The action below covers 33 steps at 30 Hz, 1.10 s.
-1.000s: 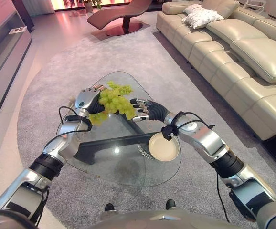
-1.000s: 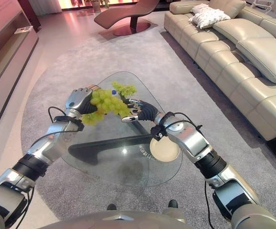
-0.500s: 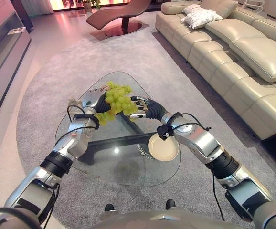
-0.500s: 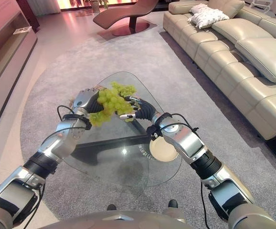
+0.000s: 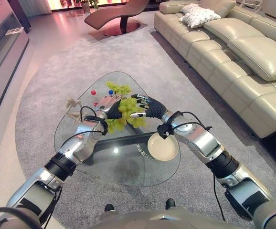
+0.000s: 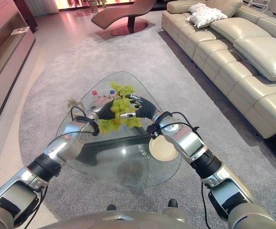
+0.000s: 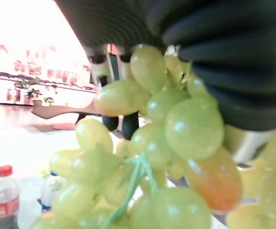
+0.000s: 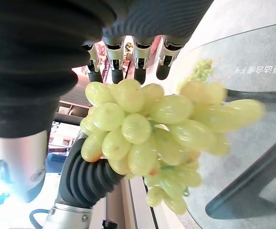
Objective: Pick up fruits into the plate
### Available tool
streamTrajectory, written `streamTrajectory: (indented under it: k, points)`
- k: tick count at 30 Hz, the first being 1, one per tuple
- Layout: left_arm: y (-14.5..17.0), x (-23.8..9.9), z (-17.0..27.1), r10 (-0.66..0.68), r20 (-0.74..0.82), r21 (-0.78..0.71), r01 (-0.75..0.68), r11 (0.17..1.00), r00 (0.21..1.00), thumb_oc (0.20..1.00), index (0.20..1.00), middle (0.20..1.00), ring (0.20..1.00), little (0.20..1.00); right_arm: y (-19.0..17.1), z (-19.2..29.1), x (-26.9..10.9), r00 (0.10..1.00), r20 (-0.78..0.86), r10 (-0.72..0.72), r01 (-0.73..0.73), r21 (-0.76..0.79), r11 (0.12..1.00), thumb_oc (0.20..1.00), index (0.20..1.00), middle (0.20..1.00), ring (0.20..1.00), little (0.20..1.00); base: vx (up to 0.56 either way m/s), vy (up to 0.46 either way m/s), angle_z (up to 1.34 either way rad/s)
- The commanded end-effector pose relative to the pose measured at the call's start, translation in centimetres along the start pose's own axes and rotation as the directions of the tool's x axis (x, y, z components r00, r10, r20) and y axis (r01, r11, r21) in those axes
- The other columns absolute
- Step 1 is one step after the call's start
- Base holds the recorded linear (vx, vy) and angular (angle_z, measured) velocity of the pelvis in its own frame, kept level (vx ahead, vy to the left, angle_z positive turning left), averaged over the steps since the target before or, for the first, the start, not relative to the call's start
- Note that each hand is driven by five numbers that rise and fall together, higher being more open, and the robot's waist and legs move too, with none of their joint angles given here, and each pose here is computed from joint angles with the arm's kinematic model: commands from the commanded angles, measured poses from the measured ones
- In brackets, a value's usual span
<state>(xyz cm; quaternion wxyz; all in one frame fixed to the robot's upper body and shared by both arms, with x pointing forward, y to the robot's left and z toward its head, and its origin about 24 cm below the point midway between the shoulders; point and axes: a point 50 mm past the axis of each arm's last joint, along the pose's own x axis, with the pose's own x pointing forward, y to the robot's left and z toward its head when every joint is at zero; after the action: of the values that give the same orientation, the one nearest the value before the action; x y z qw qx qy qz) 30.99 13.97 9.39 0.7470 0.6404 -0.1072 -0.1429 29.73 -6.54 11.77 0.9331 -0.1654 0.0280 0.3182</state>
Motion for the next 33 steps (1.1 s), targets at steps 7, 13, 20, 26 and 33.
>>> streamTrajectory:
  k: [7, 13, 20, 26, 33]
  points:
    - [6.4, 1.4, 3.1, 0.328, 0.225, 0.017, -0.34, 0.94, 0.917, 0.2, 0.2, 0.2, 0.2, 0.2, 2.3, 5.1, 0.2, 0.96, 0.186, 0.207, -0.208, -0.019, 0.978, 1.0, 1.0, 1.0, 1.0, 1.0, 0.0, 0.0, 0.0]
    - [8.2, 0.7, 3.1, 0.456, 0.241, -0.053, -0.457, 0.888, 0.857, 0.2, 0.2, 0.2, 0.2, 0.2, 3.7, 4.3, -0.2, 0.937, 0.17, 0.307, -0.323, 0.08, 0.943, 1.0, 1.0, 1.0, 1.0, 1.0, 0.01, -0.001, 0.0]
    - [9.6, -0.1, 2.7, 0.567, 0.219, -0.126, -0.554, 0.823, 0.794, 0.2, 0.2, 0.2, 0.2, 0.2, 4.0, 4.5, -0.6, 0.923, 0.211, 0.322, -0.353, 0.129, 0.927, 1.0, 1.0, 1.0, 1.0, 1.0, 0.0, -0.002, 0.0]
    - [10.3, -0.6, 3.3, 0.582, 0.233, -0.246, -0.532, 0.81, 0.779, 0.2, 0.2, 0.2, 0.2, 0.2, 4.1, 4.3, -0.8, 0.919, 0.216, 0.329, -0.362, 0.137, 0.922, 1.0, 1.0, 1.0, 1.0, 1.0, -0.02, 0.0, 0.0]
    - [11.5, -0.9, 4.2, 0.653, 0.235, -0.33, -0.573, 0.75, 0.72, 0.2, 0.2, 0.2, 0.2, 0.2, 4.8, 4.8, -0.8, 0.902, 0.234, 0.364, -0.401, 0.137, 0.906, 1.0, 1.0, 1.0, 1.0, 1.0, 0.0, 0.0, 0.0]
